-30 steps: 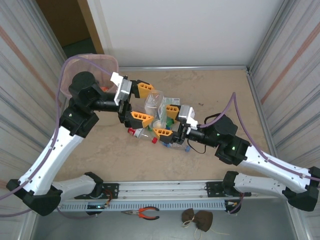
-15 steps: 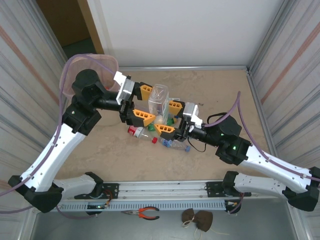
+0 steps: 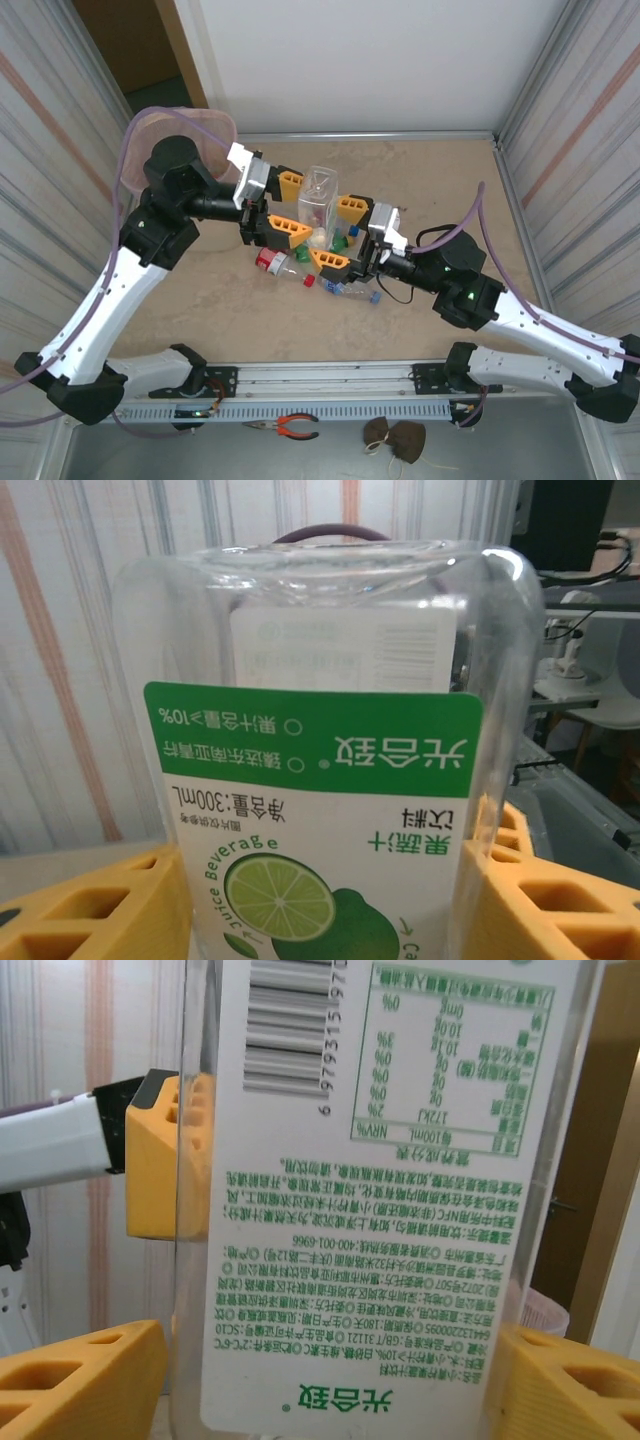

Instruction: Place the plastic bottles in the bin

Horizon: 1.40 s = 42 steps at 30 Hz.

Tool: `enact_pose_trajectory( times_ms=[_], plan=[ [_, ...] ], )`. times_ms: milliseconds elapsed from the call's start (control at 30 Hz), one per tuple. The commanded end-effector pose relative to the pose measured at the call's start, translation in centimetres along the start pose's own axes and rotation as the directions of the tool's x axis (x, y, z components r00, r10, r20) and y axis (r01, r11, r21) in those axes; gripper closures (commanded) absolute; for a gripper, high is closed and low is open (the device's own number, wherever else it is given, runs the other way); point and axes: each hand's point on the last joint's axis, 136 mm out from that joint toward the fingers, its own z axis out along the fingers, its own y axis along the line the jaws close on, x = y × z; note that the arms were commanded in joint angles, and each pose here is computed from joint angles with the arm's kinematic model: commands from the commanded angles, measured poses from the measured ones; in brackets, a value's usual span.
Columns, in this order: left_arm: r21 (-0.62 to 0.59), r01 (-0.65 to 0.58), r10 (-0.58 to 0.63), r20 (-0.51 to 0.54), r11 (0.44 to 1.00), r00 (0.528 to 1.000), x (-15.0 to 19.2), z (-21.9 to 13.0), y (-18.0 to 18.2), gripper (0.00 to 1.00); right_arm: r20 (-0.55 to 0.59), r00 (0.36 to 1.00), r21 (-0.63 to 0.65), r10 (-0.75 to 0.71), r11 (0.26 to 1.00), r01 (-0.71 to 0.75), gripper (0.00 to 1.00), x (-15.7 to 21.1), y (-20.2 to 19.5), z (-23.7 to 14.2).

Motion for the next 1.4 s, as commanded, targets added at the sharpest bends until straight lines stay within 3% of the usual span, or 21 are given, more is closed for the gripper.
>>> enact_pose_trajectory(
  times_ms=[0,167,467,567,700,867,1033,1167,1367],
  plan=[
    [-0.129,-0.039,0.033,-0.052,0.991,0.998,0.0,-0.8,1.6,0.38,0.075,0.997,0.025,-0.016,1.000,0.015,0.18,-3.4,-0.2,-1.3],
    [-0.310,-0.031,0.004,-0.087,0.950,0.996,0.0,-3.3,4.7,0.38,0.063,0.998,0.073,-0.021,0.997,0.016,0.16,-3.2,-0.9,-2.4],
    [-0.610,-0.029,-0.063,-0.128,0.792,0.990,-0.5,-10.2,10.8,0.38,0.031,0.999,0.142,-0.026,0.990,0.021,0.16,-2.6,-2.0,-3.8],
    [-0.716,-0.014,-0.108,-0.125,0.698,0.986,-0.5,-13.4,13.4,0.38,0.024,0.999,0.156,-0.022,0.988,0.018,0.16,-2.5,-2.2,-4.0],
    [-0.846,-0.017,-0.204,-0.148,0.534,0.968,0.6,-18.0,16.9,0.38,0.012,1.000,0.174,-0.016,0.985,0.013,0.16,-2.3,-2.6,-4.1],
    [-0.928,-0.051,-0.318,-0.177,0.368,0.932,2.8,-22.7,20.0,0.38,-0.002,1.000,0.183,-0.008,0.983,0.008,0.16,-1.9,-2.8,-4.0],
    [-0.970,-0.098,-0.446,-0.190,0.222,0.875,5.9,-27.4,22.2,0.38,-0.013,1.000,0.194,0.000,0.981,0.003,0.16,-1.6,-3.0,-4.1],
    [-0.978,-0.143,-0.566,-0.206,0.154,0.798,9.4,-30.5,23.2,0.37,-0.022,1.000,0.206,0.006,0.979,-0.001,0.16,-1.4,-3.2,-4.1],
    [-0.991,-0.123,-0.727,-0.122,0.052,0.676,15.1,-35.0,23.9,0.37,-0.032,0.999,0.213,0.022,0.977,-0.015,0.16,-0.8,-3.4,-4.0]
  ],
)
